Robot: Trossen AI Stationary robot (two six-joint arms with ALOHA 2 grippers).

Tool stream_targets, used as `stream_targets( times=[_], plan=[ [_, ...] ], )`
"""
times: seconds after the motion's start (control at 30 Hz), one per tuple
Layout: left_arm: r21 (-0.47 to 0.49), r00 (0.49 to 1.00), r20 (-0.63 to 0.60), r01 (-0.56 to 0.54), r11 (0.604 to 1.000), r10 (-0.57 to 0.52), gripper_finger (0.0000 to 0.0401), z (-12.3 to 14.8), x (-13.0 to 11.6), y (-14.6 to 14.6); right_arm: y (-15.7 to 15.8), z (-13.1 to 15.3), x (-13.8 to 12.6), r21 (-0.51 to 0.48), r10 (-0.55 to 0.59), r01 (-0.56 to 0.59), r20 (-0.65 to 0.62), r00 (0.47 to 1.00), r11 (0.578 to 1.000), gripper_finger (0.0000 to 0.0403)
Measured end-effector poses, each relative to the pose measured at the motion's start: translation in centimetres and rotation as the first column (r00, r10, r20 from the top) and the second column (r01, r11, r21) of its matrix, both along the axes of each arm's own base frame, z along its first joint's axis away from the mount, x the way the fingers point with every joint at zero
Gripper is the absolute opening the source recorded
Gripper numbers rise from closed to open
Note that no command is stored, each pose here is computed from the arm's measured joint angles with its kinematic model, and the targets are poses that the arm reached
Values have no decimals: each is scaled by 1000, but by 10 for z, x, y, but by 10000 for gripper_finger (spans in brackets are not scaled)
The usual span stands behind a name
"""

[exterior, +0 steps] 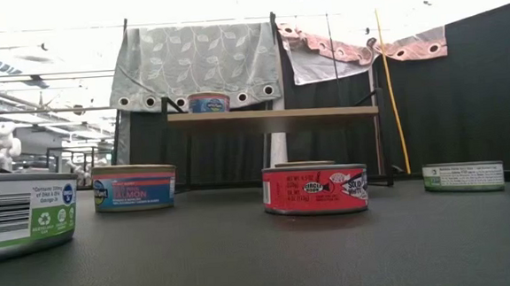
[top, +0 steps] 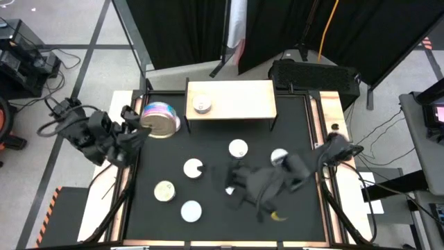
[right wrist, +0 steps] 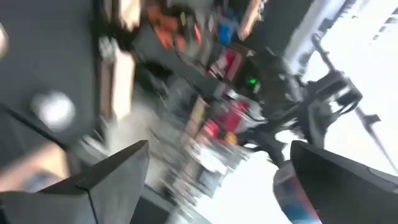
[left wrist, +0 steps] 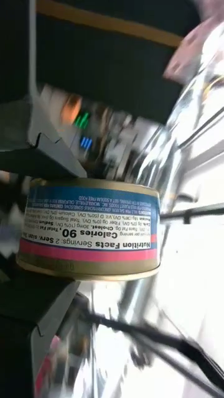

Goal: Stack canned seafood by type on shelf
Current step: Stack the blue pink tuna can on top of the other blue pink tuna can on the shelf

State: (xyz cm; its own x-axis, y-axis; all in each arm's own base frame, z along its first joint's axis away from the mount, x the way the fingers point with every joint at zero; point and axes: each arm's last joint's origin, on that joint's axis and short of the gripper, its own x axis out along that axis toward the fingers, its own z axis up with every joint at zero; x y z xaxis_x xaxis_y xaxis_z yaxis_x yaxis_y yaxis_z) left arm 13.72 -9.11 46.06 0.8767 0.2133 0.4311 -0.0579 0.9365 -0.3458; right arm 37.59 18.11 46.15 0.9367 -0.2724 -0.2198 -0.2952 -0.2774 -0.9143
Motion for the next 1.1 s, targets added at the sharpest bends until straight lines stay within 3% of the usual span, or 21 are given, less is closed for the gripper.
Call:
stream_targets(
  times=[0.17, 0.27, 0.4, 0.53, 0.83, 1.1],
  plan=[
    [-83, 988, -37, 145, 986, -149, 211, -8, 1, -2, 34, -23, 39, -316, -92, 120, 104, 990, 941, 379],
    [-138, 978, -69, 186, 973, -197, 211, -13, 3, -4, 44, -28, 57, -436, -90, 174, 205, 975, 883, 379],
    [-203, 950, -70, 284, 937, -303, 212, -17, 4, -8, 45, -25, 64, -502, -42, 201, 310, 950, 841, 379],
    [-247, 915, -69, 370, 896, -397, 212, -20, 5, -11, 36, -27, 73, -524, -47, 237, 349, 936, 818, 379],
    [-253, 906, -116, 369, 894, -407, 212, -25, 6, -12, 14, -27, 83, -508, -91, 276, 359, 929, 816, 368],
    [-265, 917, -111, 344, 901, -383, 212, -24, 5, -10, 10, -28, 85, -499, -106, 284, 354, 929, 819, 261]
  ],
)
